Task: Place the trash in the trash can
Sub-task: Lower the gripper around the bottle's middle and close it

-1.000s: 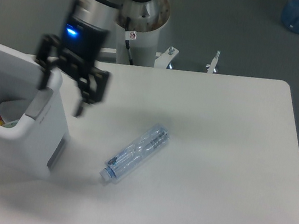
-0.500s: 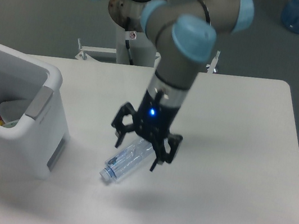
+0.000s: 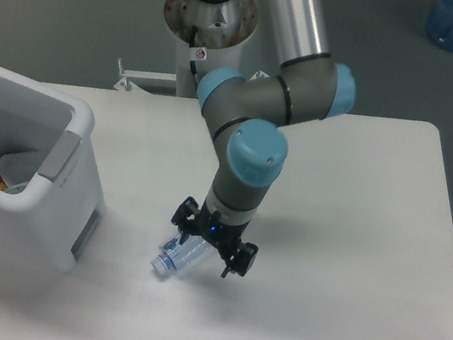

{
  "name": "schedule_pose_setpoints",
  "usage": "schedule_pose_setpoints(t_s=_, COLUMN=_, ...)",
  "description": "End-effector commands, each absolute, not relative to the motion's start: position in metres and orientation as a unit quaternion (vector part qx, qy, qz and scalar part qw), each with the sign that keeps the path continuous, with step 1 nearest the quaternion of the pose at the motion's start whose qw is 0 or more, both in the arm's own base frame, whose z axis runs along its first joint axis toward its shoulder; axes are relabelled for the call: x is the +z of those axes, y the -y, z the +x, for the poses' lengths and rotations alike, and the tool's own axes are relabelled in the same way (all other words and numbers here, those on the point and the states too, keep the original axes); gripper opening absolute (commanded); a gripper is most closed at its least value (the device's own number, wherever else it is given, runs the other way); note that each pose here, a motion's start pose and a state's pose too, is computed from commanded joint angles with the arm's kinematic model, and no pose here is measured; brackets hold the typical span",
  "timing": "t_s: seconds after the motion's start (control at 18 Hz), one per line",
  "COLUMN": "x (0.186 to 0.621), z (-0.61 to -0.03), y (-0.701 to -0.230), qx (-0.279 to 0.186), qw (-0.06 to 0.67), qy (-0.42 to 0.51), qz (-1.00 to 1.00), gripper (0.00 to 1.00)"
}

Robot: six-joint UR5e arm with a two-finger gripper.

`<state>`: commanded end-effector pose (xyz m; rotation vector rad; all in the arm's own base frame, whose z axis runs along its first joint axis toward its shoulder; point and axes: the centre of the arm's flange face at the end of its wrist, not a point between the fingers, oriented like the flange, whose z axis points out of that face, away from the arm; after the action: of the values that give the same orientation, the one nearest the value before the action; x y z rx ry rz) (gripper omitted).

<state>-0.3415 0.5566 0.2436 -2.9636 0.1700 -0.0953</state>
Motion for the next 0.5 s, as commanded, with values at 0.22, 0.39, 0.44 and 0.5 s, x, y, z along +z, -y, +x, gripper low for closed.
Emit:
schedule_pose_setpoints(t_s=0.22, x=0.230, z=-0.328, y=-0.554, qx=-0.040, qw=0.059, qy=-0.064, qz=-0.995, gripper=1.00)
schedule_pose_setpoints(t_s=0.39, x=0.218, z=-0.319, y=-0.556, qx=-0.042, qw=0.041, qy=-0.071, qz=-0.996, gripper=1.00)
schedule_pose_setpoints(t_s=0.44, x=0.212, z=-0.318, y=-0.557, qx=-0.043, qw=0.035, qy=-0.072, qz=-0.996, gripper=1.00)
schedule_pose_setpoints(t_s=0.5, x=0.206, z=-0.318, y=-0.557, qx=-0.042, qw=0.029, qy=-0.073, qz=-0.996, gripper=1.00)
